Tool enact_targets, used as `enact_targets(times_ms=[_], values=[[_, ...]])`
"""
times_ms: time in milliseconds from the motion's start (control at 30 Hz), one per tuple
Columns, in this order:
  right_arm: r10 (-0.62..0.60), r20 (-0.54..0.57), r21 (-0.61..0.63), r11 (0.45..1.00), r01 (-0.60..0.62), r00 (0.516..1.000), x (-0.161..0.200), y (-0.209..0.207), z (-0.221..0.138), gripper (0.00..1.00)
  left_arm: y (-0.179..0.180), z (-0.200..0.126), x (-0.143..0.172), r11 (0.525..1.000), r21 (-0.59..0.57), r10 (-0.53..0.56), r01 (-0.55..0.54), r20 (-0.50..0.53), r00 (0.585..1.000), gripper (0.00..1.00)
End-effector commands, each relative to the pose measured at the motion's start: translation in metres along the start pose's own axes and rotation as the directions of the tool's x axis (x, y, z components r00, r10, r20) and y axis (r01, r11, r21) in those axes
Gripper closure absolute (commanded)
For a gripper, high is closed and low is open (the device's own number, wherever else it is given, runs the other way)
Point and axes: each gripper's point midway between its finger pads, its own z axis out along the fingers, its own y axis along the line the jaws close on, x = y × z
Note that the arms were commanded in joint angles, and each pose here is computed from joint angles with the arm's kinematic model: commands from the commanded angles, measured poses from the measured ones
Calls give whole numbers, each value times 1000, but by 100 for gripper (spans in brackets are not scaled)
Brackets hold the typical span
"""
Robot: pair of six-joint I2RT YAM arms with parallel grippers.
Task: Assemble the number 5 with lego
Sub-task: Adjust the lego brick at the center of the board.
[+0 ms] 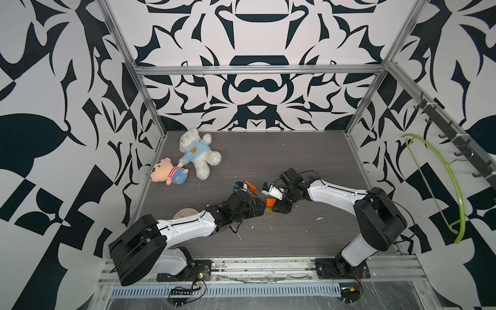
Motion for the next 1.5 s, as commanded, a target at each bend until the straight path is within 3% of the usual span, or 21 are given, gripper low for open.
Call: enact_targets(times_ms=[0,467,900,1467], values=[[0,51,-17,1000,1,999,-15,5,-9,47,1,0,0,1000,-16,0,0,-1,1000,1],[47,63,-45,998,-45,997,-16,11,-15,59,3,0,0,1000,-25,-2,2,1,1000,1],[85,81,-83,993,-78,993,-21,18,-20,61,4,-1,-1,1000,-28,-5,5,8,1000,1],[173,74,-205,966,-155,982,-25,35,-16,62,19,-34,-25,996,-60,-60,71,178,982,1]])
